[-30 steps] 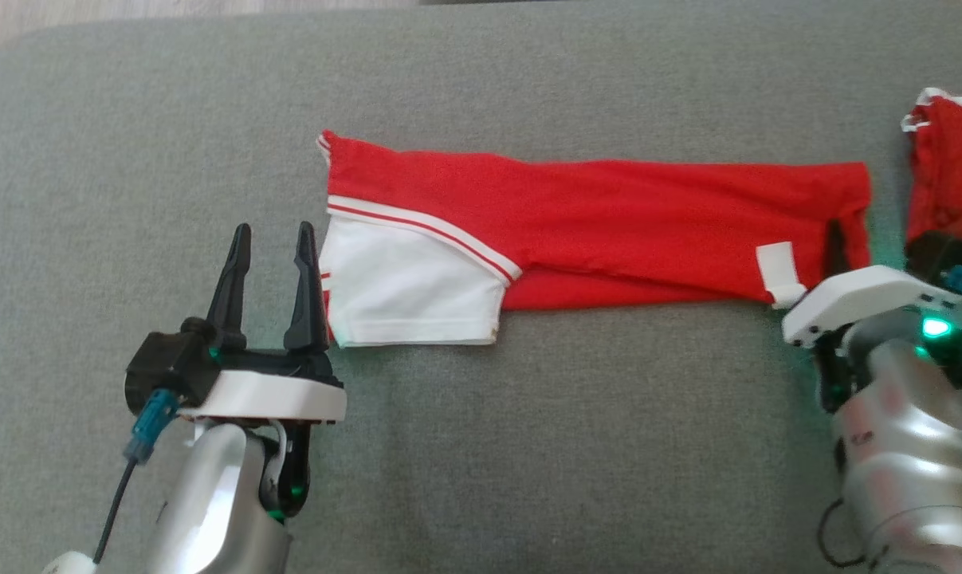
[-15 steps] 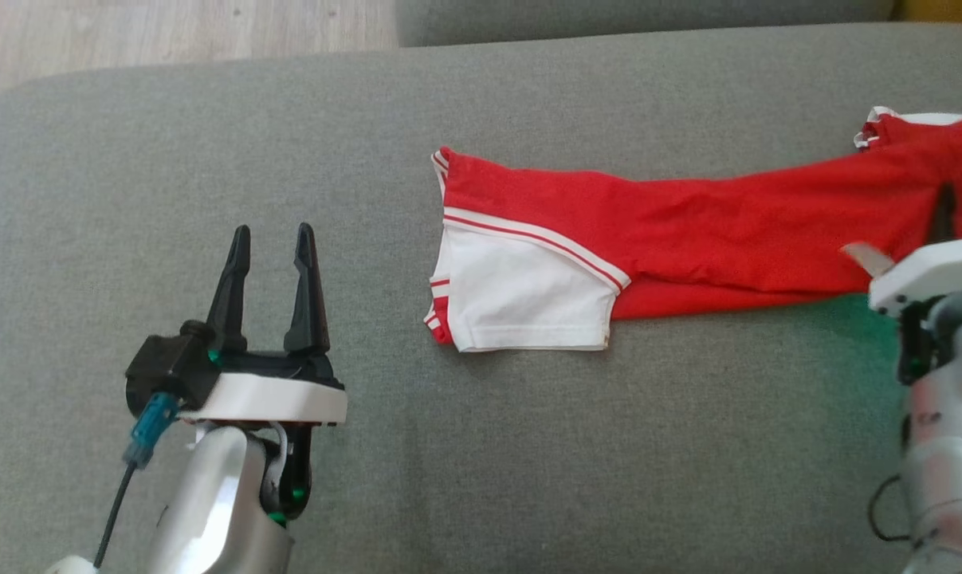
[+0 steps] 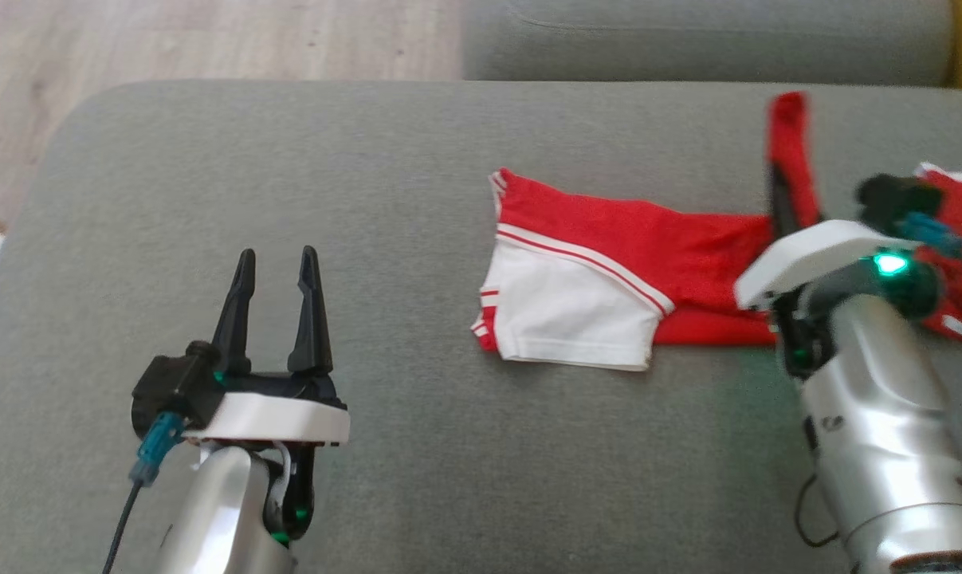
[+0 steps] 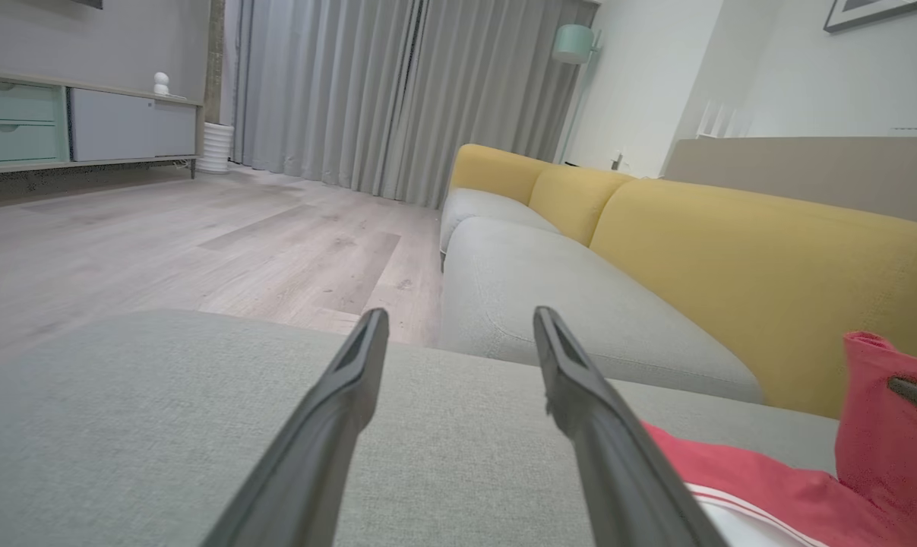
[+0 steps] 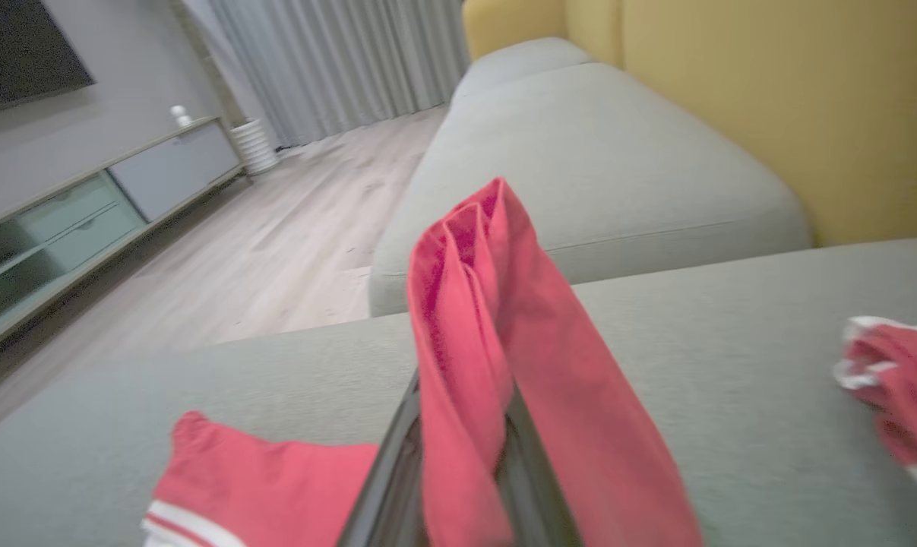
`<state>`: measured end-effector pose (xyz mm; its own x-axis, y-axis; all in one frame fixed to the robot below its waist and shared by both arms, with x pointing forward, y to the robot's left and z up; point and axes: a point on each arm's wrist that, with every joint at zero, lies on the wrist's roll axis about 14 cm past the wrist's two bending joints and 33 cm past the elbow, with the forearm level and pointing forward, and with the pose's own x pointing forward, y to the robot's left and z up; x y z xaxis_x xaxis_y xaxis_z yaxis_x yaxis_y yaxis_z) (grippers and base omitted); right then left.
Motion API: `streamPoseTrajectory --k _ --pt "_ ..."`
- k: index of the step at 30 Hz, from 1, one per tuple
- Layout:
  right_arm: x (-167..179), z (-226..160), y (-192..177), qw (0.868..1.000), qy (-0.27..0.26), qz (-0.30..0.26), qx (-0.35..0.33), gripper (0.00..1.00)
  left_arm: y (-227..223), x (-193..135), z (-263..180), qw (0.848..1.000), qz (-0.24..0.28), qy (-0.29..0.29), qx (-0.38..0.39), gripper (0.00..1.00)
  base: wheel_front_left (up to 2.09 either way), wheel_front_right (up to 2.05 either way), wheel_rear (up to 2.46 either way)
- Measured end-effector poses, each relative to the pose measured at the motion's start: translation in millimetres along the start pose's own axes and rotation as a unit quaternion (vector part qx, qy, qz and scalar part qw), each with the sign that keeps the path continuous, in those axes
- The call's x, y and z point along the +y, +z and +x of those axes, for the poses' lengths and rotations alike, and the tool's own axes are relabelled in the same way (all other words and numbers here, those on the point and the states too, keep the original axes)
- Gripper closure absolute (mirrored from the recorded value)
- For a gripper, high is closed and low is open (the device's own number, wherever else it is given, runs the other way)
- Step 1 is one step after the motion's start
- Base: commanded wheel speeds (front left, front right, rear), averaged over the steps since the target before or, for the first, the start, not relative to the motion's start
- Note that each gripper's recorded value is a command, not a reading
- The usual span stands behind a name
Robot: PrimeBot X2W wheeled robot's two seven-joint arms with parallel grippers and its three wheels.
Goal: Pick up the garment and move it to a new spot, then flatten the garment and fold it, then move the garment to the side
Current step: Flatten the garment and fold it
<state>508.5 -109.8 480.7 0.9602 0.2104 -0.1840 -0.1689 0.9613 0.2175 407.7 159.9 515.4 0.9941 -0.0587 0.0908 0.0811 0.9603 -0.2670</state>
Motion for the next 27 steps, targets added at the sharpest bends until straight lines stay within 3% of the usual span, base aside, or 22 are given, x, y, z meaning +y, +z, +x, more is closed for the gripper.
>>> streamPoseTrajectory --k 12,23,24,25,27 --pt "117.4 6.3 -37.8 0.985 0.161 0.015 0.057 1.00 3.3 21.4 -19.6 0.999 -0.001 0.034 0.000 0.00 0.00 0.00 0.00" --pt "155.8 -3.3 -100.6 0.968 0.211 0.023 0.137 1.00 -5.2 35.1 -30.9 0.998 -0.002 0.060 0.016 0.00 0.00 0.00 0.00" --pt "157.6 -5.3 -105.3 0.966 0.215 0.019 0.144 0.82 -5.8 36.3 -31.2 0.998 -0.001 0.064 0.017 0.00 0.00 0.00 0.00" --pt "160.9 -7.7 -108.1 0.964 0.223 0.012 0.146 0.00 -6.2 36.7 -31.3 0.998 -0.001 0.064 0.017 0.00 0.00 0.00 0.00" --pt "171.7 -13.2 -109.4 0.959 0.244 0.008 0.147 0.00 -7.0 36.3 -30.7 0.998 -0.001 0.064 0.019 0.00 0.00 0.00 0.00"
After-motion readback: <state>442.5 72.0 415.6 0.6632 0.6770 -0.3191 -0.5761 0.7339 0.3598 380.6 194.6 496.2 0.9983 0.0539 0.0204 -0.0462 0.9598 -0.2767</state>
